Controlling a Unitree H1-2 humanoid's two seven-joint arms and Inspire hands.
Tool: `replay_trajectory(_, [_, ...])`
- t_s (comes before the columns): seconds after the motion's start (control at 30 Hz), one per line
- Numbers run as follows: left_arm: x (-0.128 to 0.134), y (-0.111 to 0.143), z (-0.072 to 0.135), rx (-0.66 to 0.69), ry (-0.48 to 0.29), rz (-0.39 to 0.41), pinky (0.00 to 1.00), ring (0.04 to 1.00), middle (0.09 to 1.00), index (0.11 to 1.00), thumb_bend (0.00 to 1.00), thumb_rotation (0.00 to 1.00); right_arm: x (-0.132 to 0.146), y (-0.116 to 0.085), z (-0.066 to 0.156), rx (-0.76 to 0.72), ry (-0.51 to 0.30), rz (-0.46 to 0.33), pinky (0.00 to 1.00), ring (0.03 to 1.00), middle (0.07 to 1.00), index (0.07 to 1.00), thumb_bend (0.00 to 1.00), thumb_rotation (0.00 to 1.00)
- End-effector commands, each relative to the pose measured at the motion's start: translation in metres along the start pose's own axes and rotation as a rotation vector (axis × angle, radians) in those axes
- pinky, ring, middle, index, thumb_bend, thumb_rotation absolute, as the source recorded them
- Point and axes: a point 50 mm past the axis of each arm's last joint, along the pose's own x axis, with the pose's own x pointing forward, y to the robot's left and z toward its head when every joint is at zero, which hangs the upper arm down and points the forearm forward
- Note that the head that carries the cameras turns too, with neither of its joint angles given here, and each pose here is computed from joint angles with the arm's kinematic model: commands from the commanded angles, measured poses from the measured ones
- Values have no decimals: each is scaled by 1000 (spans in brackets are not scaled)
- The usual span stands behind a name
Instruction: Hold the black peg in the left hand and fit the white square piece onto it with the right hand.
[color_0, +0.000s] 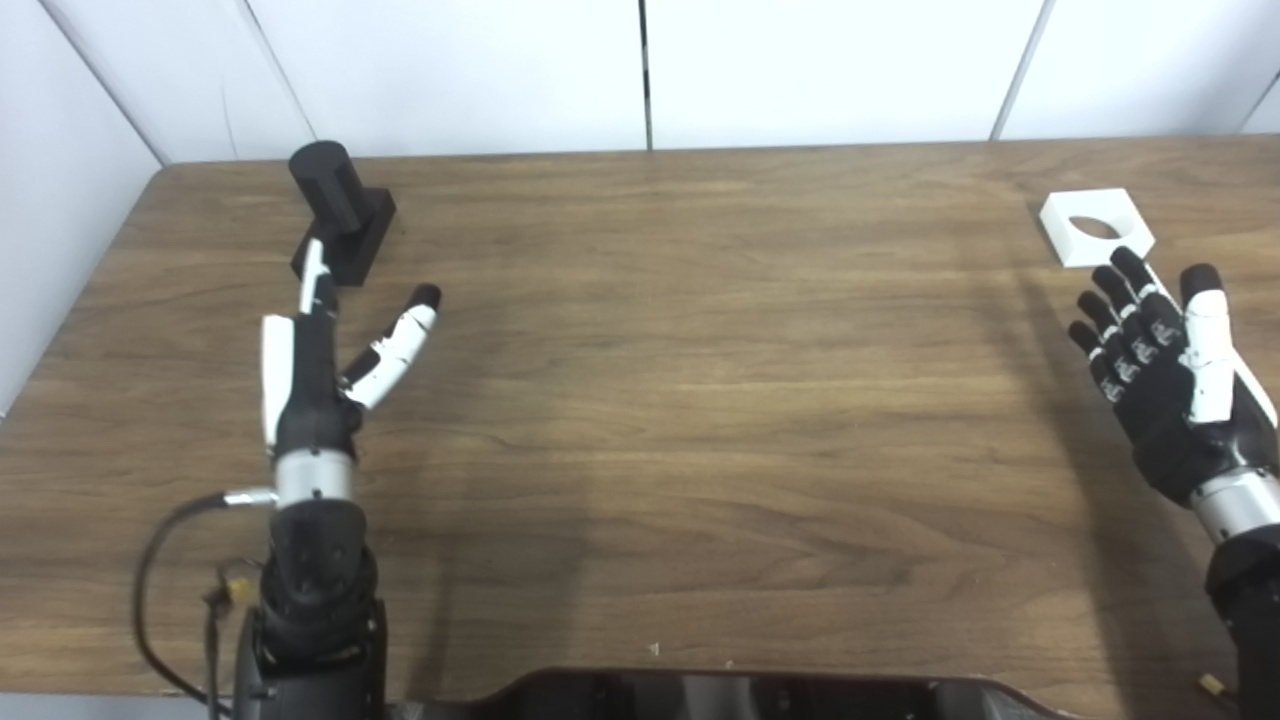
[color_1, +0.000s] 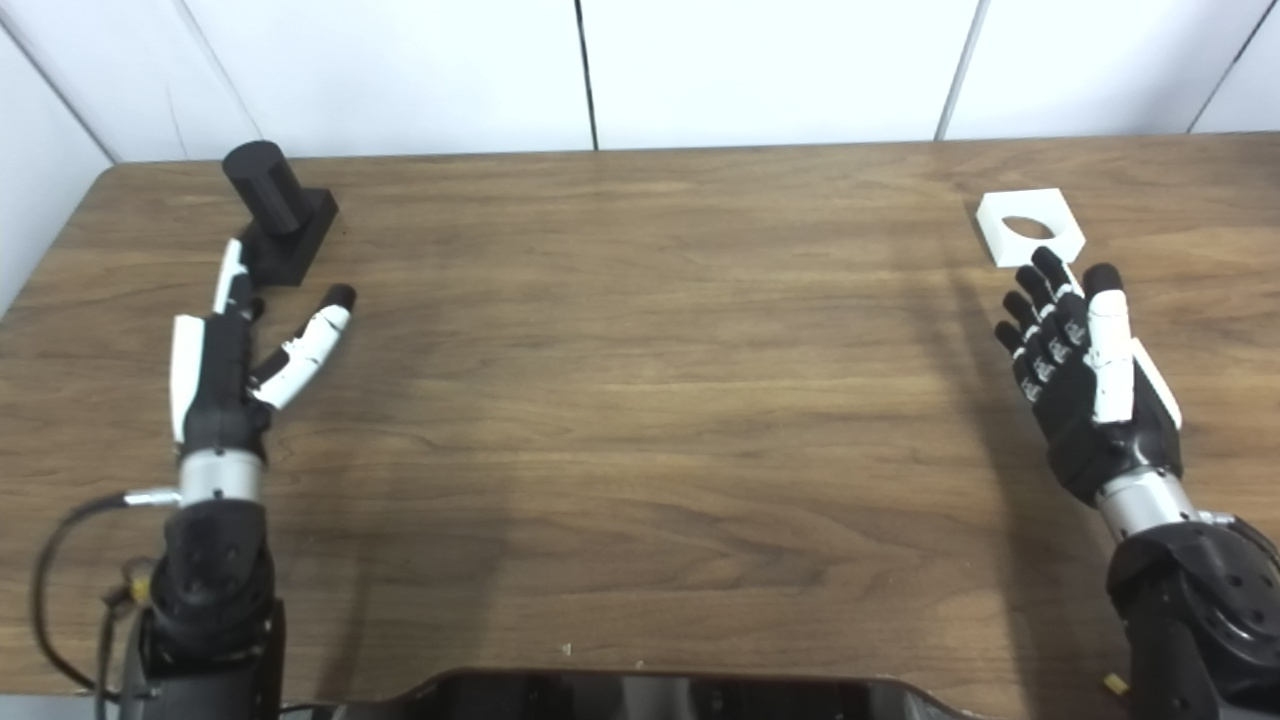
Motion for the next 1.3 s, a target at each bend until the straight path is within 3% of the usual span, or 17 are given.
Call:
replay_trajectory(0.0, [16,13,24,87,-75,113,910,998,1000,1000,877,505,9,2,17,-31,-74,30,1000,1000,1000,1000,558,1000])
replay_trajectory(0.1, [30,15,30,211,-87,176,986,1000,1000,996,922,546,10,3,16,-37,-74,30,1000,1000,1000,1000,555,1000])
replay_trajectory(0.2, [43,17,31,373,-79,217,997,1000,1000,986,927,606,10,3,15,-48,-73,26,1000,1000,1000,1000,555,1000])
replay_trajectory(0.53, [79,12,21,777,78,202,1000,1000,1000,886,880,674,9,-2,10,-52,-66,19,1000,1000,1000,1000,588,1000])
replay_trajectory(0.9, [107,4,2,866,203,142,1000,1000,1000,858,852,749,9,-6,6,-72,-66,31,1000,1000,1000,1000,586,1000])
replay_trajectory(1.27, [113,-9,-14,853,251,117,1000,1000,1000,852,837,772,12,-12,-10,-77,-57,55,1000,1000,1000,1000,543,1000])
